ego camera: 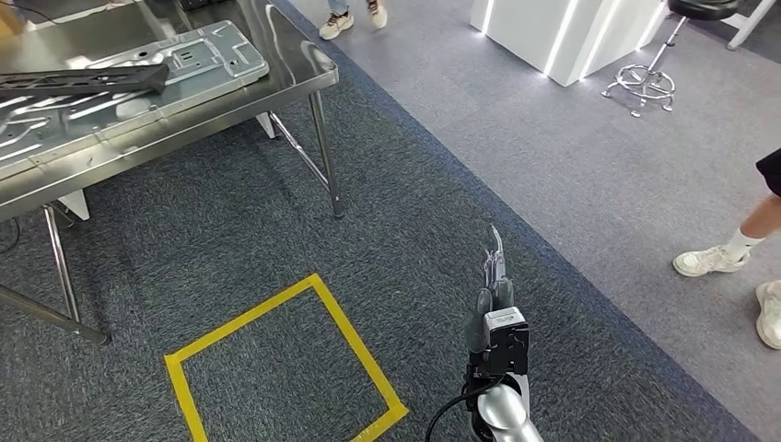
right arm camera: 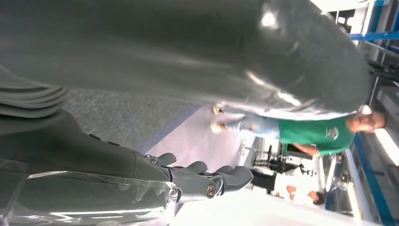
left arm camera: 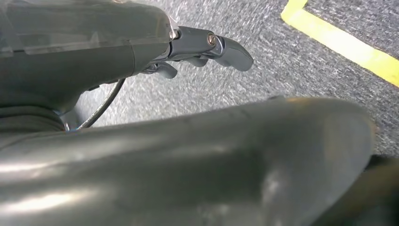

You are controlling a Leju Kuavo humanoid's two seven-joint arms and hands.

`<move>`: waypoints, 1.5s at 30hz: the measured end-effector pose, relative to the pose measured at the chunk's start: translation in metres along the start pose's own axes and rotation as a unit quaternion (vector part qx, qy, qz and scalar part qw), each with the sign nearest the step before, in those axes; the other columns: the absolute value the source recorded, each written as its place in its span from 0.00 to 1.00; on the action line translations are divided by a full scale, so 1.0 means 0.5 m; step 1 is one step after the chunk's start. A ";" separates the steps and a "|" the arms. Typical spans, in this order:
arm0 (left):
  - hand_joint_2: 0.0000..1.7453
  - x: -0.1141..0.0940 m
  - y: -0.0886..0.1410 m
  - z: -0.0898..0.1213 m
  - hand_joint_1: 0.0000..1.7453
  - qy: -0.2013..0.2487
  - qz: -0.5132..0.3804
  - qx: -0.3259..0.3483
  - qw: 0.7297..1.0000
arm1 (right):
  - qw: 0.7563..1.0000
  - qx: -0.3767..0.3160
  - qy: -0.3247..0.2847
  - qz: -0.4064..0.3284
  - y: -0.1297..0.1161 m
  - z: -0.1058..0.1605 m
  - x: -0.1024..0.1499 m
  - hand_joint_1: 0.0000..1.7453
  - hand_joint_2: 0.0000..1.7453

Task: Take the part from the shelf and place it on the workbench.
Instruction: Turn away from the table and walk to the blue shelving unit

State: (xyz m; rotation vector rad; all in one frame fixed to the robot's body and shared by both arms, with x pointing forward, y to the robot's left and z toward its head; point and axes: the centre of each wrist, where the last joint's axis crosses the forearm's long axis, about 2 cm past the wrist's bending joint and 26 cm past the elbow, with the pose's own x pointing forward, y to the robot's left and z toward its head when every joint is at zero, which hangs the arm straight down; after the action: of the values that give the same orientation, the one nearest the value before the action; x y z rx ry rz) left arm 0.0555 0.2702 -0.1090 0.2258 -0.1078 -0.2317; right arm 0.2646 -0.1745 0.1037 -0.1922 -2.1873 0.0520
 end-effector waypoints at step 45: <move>0.00 -0.009 -0.003 0.000 0.00 -0.004 -0.003 0.000 1.000 | 0.983 -0.064 0.158 0.076 -0.096 0.068 -0.137 0.00 0.00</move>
State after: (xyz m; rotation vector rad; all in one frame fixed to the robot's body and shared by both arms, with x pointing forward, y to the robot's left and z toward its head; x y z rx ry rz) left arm 0.0508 0.2699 -0.1096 0.2257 -0.1141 -0.2395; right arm 0.2707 -0.2314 0.0341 -0.4114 -1.8576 -0.0320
